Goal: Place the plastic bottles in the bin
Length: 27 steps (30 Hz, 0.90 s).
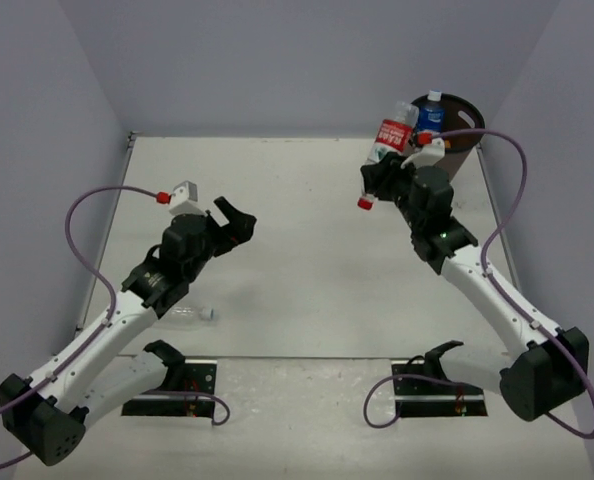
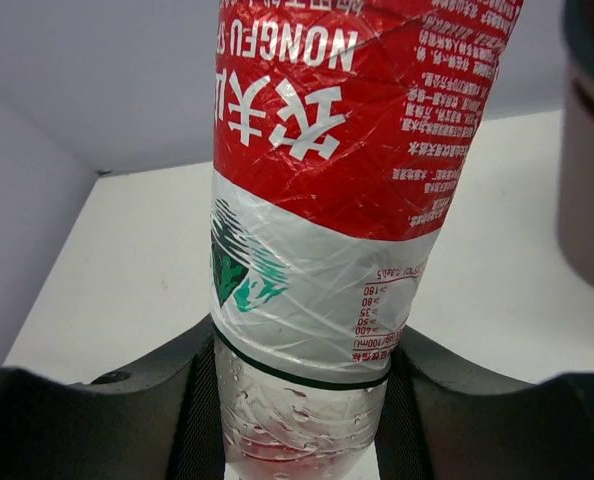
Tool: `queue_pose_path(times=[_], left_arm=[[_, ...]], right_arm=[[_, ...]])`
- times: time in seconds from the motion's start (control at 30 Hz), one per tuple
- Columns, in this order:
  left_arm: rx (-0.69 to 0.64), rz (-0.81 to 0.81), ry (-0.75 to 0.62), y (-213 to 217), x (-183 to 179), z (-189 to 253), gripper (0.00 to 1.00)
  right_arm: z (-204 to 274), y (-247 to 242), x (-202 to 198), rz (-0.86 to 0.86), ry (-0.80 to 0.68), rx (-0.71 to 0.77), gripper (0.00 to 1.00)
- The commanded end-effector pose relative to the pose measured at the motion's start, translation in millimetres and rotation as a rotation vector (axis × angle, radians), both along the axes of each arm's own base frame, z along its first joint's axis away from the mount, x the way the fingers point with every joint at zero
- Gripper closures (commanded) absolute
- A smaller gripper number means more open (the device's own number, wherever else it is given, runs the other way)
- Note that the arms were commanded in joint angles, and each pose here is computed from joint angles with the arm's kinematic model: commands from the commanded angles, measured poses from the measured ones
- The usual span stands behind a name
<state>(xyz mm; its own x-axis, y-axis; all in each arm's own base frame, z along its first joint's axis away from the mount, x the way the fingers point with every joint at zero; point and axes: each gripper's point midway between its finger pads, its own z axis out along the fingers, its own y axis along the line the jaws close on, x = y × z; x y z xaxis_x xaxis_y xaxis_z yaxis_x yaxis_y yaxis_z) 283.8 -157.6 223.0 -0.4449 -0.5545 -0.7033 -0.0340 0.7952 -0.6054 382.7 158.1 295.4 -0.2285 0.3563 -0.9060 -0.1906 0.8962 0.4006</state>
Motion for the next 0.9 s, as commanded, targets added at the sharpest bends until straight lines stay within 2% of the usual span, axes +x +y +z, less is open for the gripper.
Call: queue_pose_path(times=[0.0, 0.03, 0.13, 0.2, 0.27, 0.3, 0.43, 0.53, 0.63, 0.73, 0.8, 0.87], left_arm=[[0.09, 0.203, 0.161, 48, -23, -57, 0.0], [0.098, 0.236, 0.167, 56, -26, -60, 0.0], [0.145, 0.311, 0.221, 76, -38, -74, 0.0], [0.154, 0.354, 0.239, 86, -44, -78, 0.0], [0.157, 0.368, 0.245, 92, -47, -79, 0.0], [0.151, 0.369, 0.248, 94, -49, -80, 0.0], [0.144, 0.389, 0.263, 102, -54, -78, 0.0], [0.144, 0.389, 0.277, 103, -56, -77, 0.0], [0.126, 0.339, 0.312, 93, -58, -81, 0.0], [0.133, 0.327, 0.346, 91, -61, -84, 0.0], [0.146, 0.322, 0.369, 91, -63, -86, 0.0], [0.14, 0.316, 0.383, 89, -65, -88, 0.0]], right_arm=[[64, -55, 69, -0.128, -0.091, -0.033, 0.8], [93, -69, 82, -0.168, -0.136, -0.031, 0.8], [93, -98, 130, -0.277, -0.106, -0.103, 0.79], [115, -121, 152, -0.355, -0.134, -0.111, 0.76], [111, -137, 174, -0.42, -0.123, -0.111, 0.74], [124, -160, 183, -0.515, -0.149, -0.106, 0.74], [113, -193, 211, -0.643, -0.133, -0.129, 0.73], [100, -211, 216, -0.722, -0.11, -0.176, 0.69], [79, -214, 215, -0.723, -0.093, -0.229, 0.64], [84, -219, 207, -0.738, -0.151, -0.264, 0.61], [71, -222, 203, -0.745, -0.139, -0.294, 0.54], [73, -225, 195, -0.763, -0.157, -0.31, 0.42]])
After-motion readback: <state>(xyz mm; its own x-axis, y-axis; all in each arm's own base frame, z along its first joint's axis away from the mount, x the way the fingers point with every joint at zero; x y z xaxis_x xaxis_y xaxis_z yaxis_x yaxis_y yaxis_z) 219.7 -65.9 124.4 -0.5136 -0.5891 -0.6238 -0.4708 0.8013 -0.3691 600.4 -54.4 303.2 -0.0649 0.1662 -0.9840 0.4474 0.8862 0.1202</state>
